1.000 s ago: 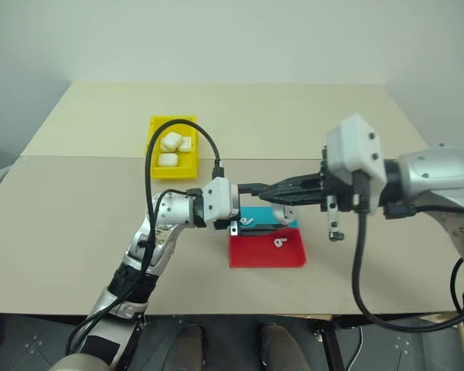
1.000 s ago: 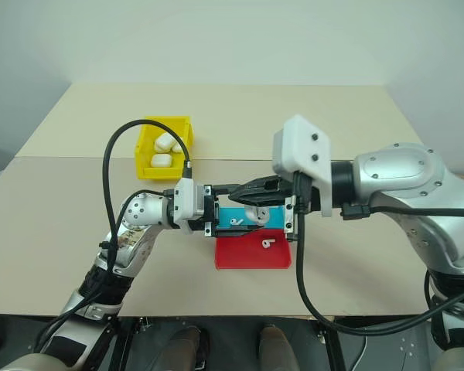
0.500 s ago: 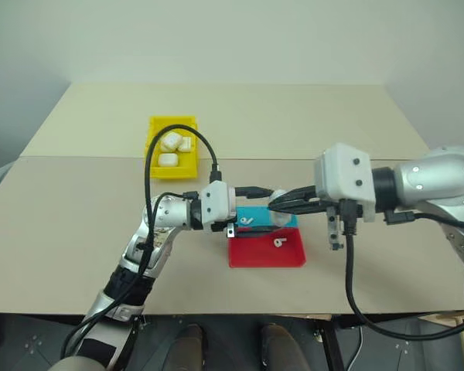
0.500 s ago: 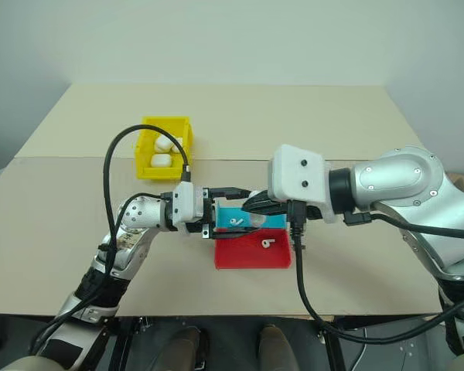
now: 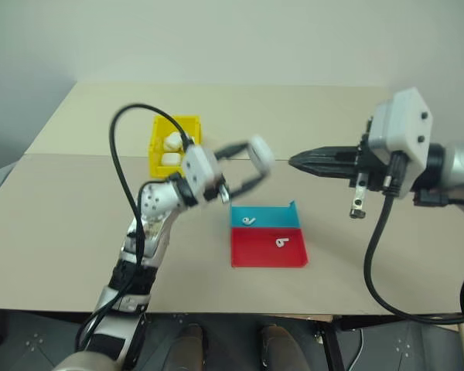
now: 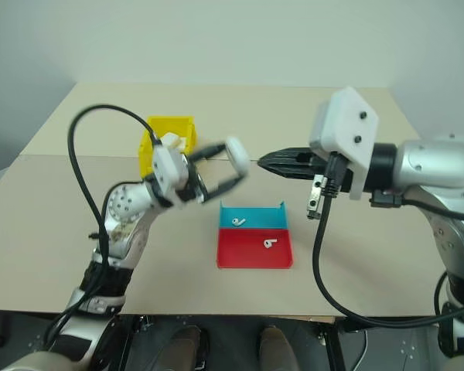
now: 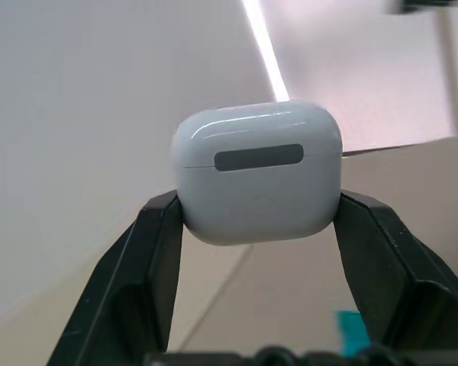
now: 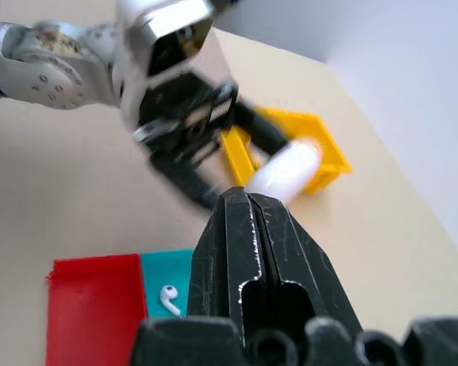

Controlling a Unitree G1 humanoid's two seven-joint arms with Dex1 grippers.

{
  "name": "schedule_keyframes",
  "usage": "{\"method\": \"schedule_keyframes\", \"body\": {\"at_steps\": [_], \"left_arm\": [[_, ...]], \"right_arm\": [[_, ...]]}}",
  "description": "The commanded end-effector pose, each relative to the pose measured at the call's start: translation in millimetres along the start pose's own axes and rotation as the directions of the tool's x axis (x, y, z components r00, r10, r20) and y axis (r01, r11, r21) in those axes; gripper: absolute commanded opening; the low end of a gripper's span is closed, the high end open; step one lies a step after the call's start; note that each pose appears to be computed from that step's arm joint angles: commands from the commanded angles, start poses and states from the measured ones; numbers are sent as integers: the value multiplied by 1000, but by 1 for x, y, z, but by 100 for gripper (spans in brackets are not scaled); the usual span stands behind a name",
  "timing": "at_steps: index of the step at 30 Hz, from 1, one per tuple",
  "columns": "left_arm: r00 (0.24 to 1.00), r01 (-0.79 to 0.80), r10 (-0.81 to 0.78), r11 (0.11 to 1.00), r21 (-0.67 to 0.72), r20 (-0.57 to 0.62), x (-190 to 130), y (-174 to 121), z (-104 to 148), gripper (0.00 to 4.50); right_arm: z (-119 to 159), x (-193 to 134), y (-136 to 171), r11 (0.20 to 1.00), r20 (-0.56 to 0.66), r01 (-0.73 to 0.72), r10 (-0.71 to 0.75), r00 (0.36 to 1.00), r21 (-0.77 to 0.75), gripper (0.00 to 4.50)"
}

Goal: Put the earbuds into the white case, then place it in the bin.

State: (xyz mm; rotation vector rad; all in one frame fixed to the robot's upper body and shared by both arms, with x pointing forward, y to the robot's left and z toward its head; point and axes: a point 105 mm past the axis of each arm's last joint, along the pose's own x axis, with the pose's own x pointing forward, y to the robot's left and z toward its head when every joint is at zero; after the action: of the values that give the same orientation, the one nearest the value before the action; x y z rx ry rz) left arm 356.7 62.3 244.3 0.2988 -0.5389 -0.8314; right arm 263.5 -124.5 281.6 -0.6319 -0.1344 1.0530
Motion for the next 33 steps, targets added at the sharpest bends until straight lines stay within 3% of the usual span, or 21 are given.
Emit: {"method": "schedule_keyframes", "body": {"at_steps": [1,5,7,16,17,18,21,27,30,33], "left_arm": [[918,-313,302,950,2,-257,10,58,-22,272],[744,-609,621,782,133,-246,8,115,-25,272],[667,-668,686,724,173,-291,2,129,-35,272],[535,-706,730,663,251,-424,-17,132,-80,272],[536,-704,720,669,237,-440,-18,130,-83,272],[542,-701,709,677,223,-451,-18,128,-86,344],[567,-681,687,701,210,-456,-17,125,-87,434],[617,-671,672,721,172,-410,-15,123,-76,442],[824,-532,486,841,-99,-292,-15,103,-49,442],[929,-335,299,930,-154,-218,-30,75,-28,442]], "right_arm": [[-3,-7,-1,997,-12,80,-80,997,19,5],[-18,-5,7,993,-43,96,-94,995,65,5],[-27,-4,10,992,-76,99,-94,993,77,5],[-42,-6,14,989,-129,116,-104,986,88,5],[-43,-6,15,989,-131,116,-104,986,90,5],[-44,-6,15,989,-132,116,-103,986,92,0],[-47,-4,16,989,-139,114,-100,985,96,0],[-53,-3,16,989,-153,110,-95,984,98,0],[-56,-8,17,992,-172,98,-83,982,81,0],[-63,-21,20,996,-213,66,-52,976,59,0]]}}
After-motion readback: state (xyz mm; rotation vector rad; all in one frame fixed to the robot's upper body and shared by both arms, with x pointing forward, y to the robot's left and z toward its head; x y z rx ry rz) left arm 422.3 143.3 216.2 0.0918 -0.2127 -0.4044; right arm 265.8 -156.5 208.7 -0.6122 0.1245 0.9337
